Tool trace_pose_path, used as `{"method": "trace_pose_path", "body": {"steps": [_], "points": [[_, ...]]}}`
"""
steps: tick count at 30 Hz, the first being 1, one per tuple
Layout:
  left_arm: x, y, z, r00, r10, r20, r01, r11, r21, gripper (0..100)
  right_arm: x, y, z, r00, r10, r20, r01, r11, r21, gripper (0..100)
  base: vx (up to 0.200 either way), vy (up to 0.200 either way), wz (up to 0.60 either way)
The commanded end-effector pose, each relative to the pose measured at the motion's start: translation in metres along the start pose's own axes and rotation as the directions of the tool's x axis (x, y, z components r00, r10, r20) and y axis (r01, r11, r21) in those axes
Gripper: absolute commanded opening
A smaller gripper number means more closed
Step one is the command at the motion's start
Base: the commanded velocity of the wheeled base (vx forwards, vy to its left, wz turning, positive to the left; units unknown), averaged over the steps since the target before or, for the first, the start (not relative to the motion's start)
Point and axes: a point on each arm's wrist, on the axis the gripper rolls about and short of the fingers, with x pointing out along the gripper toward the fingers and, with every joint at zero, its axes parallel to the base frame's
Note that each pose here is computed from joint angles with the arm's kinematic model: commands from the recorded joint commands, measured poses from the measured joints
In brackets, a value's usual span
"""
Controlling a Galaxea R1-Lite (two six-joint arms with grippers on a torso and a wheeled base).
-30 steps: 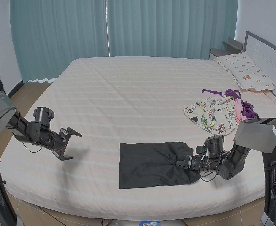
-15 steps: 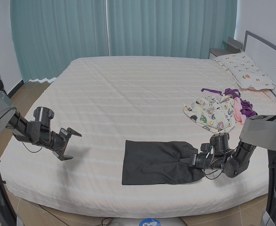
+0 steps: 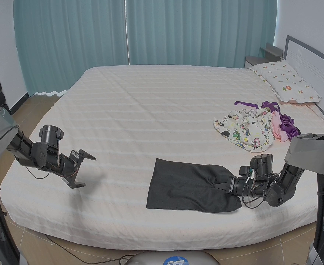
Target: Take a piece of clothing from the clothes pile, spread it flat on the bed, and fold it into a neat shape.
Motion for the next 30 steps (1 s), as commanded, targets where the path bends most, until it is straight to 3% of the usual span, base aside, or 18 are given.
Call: {"method": "trace_pose_path", "body": {"steps": [1,30], "points": [[-0.0002,-0.0005,0.0004,1.0,-0.002,0.001,0.002,1.0,0.0,100,-0.0004,-0.0006,0.0022,1.0,0.0,0.008,0.0,1.0,-0.001,0,0.0,0.0,0.0],[0.0,-0.0007,0.0,1.0,-0.002,0.001,0.002,1.0,0.004,100,-0.005,-0.0002,0.0047,1.0,-0.003,0.018,0.003,1.0,-0.003,0,0.0,-0.2,0.0]]}}
